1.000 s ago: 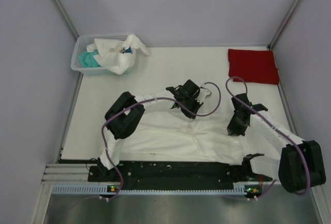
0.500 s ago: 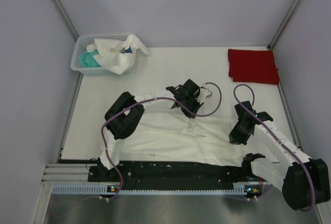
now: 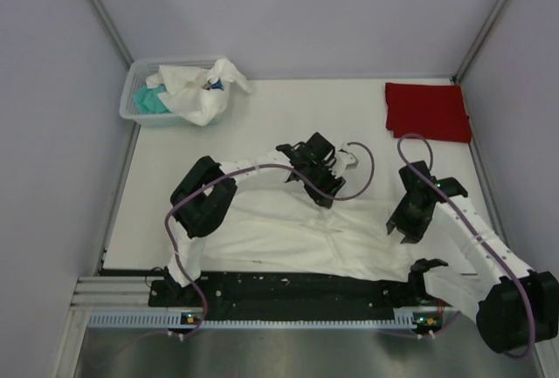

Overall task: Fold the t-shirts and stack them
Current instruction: Fold the other side of the tshirt into a rectangle

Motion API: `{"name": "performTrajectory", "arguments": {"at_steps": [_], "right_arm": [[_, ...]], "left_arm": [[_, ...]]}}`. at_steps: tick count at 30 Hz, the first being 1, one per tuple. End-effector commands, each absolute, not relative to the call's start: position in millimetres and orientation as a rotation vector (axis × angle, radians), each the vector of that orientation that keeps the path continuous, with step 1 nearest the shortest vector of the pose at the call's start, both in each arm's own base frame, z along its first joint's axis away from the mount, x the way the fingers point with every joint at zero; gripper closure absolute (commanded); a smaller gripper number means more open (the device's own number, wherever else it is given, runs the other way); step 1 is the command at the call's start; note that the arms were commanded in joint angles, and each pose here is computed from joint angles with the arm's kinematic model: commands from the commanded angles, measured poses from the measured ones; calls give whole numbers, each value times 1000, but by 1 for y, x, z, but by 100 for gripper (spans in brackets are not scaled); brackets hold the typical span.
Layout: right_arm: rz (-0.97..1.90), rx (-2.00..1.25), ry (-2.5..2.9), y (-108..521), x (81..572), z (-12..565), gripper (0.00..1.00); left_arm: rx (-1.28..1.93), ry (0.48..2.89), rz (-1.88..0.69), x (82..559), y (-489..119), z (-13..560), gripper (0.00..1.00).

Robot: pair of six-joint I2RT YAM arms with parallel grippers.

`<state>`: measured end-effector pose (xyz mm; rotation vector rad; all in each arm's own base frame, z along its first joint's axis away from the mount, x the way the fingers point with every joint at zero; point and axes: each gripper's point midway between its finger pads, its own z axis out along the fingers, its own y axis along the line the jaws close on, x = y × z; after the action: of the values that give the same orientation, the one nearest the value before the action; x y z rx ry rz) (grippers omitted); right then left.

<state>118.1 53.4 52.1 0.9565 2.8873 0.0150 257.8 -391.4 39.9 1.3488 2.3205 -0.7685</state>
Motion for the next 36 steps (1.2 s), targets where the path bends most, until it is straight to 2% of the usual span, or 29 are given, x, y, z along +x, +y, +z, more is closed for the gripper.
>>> {"name": "performTrajectory", "arguments": {"at_steps": [1,3,6,8,9,11,17,23,28,33,36], "right_arm": [[47,869,2646,44,168,112,59],[128,788,2591,52,188,125,65],[254,703,2535,69,217,128,84],[315,671,2530,80,232,118,98],[350,660,2546,87,238,109,100],[366,649,2577,94,247,91,100],[95,840,2733,56,230,15,100],[-64,894,2688,26,235,7,100],[-107,888,2656,9,245,22,100],[-55,786,2609,11,259,56,100],[-111,783,2567,1,254,68,100]], "left_arm": [[1384,2109,-813,257,-396,113,52],[1403,2060,-823,251,-398,126,58],[1474,2029,-876,231,-407,122,76],[1511,2075,-894,223,-411,100,82],[1515,2096,-895,222,-412,92,83],[1523,2150,-858,226,-410,71,84],[1576,2213,-751,227,-393,32,84],[1637,2251,-729,214,-374,17,84],[1681,2174,-752,211,-372,40,78],[1708,2009,-853,209,-385,95,64],[1714,1936,-880,209,-385,122,62]]}}
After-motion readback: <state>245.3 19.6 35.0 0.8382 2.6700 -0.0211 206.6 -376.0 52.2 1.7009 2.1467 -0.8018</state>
